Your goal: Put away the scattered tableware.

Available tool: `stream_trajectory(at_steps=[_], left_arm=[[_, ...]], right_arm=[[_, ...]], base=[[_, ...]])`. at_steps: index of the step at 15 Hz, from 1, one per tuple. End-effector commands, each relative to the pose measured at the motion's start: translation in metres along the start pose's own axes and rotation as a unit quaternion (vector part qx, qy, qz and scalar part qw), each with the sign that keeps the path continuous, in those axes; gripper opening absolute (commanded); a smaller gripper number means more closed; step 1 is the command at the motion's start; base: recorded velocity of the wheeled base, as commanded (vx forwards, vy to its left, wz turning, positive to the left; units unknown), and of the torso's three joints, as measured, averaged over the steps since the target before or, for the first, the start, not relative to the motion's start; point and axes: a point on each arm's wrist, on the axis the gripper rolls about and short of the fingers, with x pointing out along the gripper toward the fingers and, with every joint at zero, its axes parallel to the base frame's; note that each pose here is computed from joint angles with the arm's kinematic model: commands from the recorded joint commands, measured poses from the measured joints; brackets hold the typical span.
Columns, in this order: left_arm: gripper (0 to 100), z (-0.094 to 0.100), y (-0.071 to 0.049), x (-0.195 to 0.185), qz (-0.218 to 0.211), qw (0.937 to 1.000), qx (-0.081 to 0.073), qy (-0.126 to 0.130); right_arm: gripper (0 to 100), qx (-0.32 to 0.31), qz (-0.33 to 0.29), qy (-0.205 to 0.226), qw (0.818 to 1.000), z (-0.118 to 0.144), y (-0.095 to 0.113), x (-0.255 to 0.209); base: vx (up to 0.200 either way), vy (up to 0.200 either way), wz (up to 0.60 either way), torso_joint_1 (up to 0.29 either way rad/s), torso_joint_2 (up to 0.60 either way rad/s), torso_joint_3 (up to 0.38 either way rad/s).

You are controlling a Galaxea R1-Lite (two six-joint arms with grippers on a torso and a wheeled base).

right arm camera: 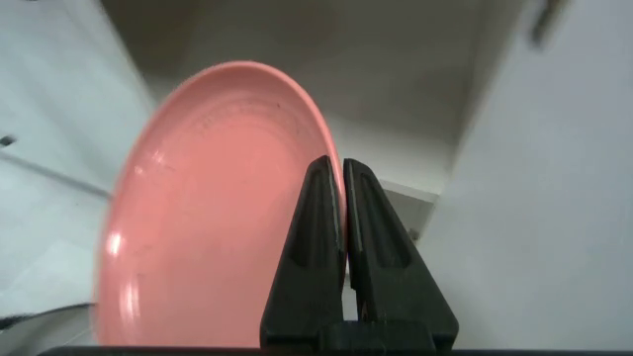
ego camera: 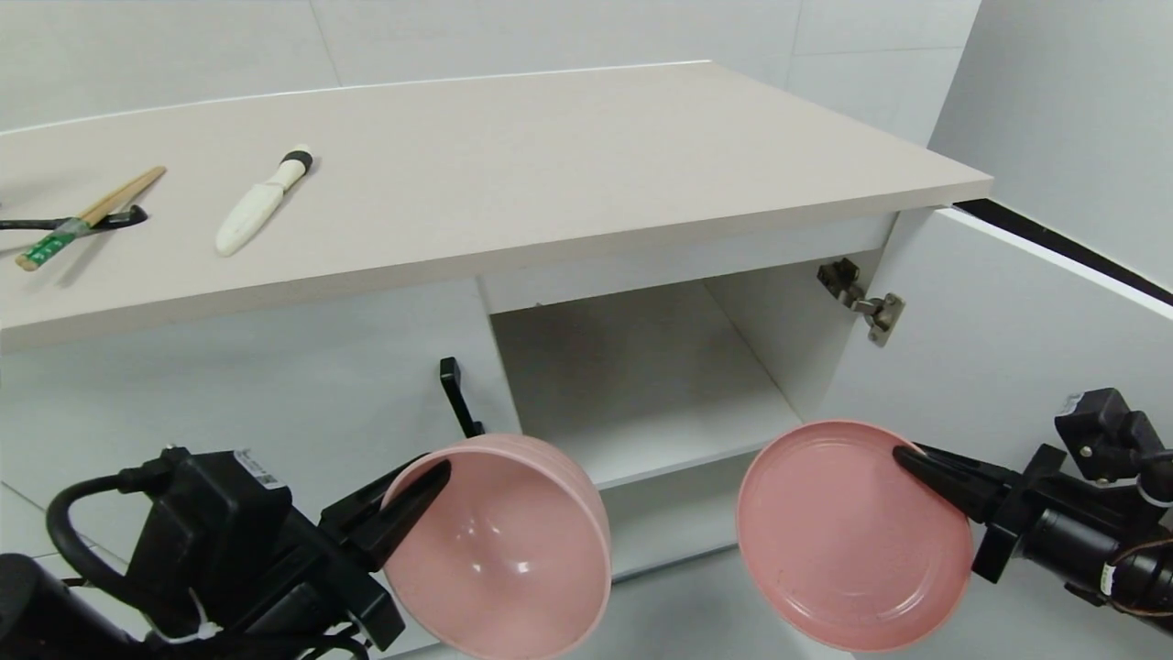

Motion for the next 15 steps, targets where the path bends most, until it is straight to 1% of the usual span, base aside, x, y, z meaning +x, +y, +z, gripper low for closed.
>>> stream_trajectory(at_steps=[1, 2, 4, 5, 7, 8, 9, 10, 11, 12, 14, 15], left_arm=[[0, 0.000, 0.000, 0.000, 0.000, 1.0000, 0.000, 0.000], [0, 0.000, 0.000, 0.000, 0.000, 1.0000, 0.000, 0.000], [0, -0.001, 0.000, 0.001, 0.000, 1.0000, -0.002, 0.001], [0, 0.000, 0.000, 0.000, 0.000, 1.0000, 0.001, 0.000], [0, -0.001, 0.000, 0.001, -0.001, 1.0000, 0.002, 0.003], [0, -0.002, 0.000, 0.001, -0.001, 1.0000, 0.002, 0.004], [0, -0.002, -0.001, 0.002, -0.001, 1.0000, 0.002, 0.006], [0, -0.003, -0.001, 0.002, -0.002, 1.0000, 0.003, 0.009], [0, -0.003, -0.001, 0.003, -0.002, 1.0000, 0.003, 0.009], [0, -0.004, -0.001, 0.003, -0.002, 0.9999, 0.003, 0.012], [0, -0.007, -0.002, 0.005, -0.003, 0.9998, 0.003, 0.018], [0, -0.007, -0.002, 0.005, -0.003, 0.9998, 0.003, 0.018]], right_arm=[[0, -0.006, 0.007, 0.000, 1.000, 0.000, 0.002, 0.003], [0, -0.009, 0.007, 0.000, 1.000, 0.000, 0.002, 0.003], [0, -0.011, 0.007, -0.006, 1.000, 0.001, 0.000, 0.008], [0, -0.010, 0.005, -0.009, 1.000, 0.002, -0.003, 0.013], [0, -0.004, 0.009, -0.015, 1.000, 0.001, -0.008, 0.033], [0, 0.003, 0.024, -0.021, 0.999, 0.002, -0.005, 0.044], [0, 0.014, 0.046, -0.026, 0.998, 0.002, 0.003, 0.058], [0, 0.020, 0.056, -0.028, 0.998, 0.001, 0.010, 0.071], [0, 0.021, 0.049, -0.028, 0.998, 0.000, 0.011, 0.078], [0, 0.027, 0.012, -0.019, 0.999, -0.011, 0.006, 0.098], [0, 0.040, -0.005, -0.004, 0.999, -0.026, -0.004, 0.113], [0, 0.050, -0.008, -0.005, 0.999, -0.030, -0.007, 0.120]], base=[[0.000, 0.000, 0.00, 0.000, 0.00, 0.000], [0.000, 0.000, 0.00, 0.000, 0.00, 0.000], [-0.200, 0.200, 0.00, 0.002, 0.00, 0.002], [-0.200, 0.200, 0.00, 0.002, 0.00, -0.002], [0.000, 0.000, 0.00, 0.000, 0.00, 0.000], [0.000, 0.000, 0.00, 0.000, 0.00, 0.000], [0.000, 0.000, 0.00, 0.000, 0.00, 0.000], [0.000, 0.000, 0.00, 0.000, 0.00, 0.000], [0.000, 0.000, 0.00, 0.000, 0.00, 0.000], [0.000, 0.000, 0.00, 0.000, 0.00, 0.000], [0.000, 0.000, 0.00, 0.000, 0.00, 0.000], [0.000, 0.000, 0.00, 0.000, 0.00, 0.000]])
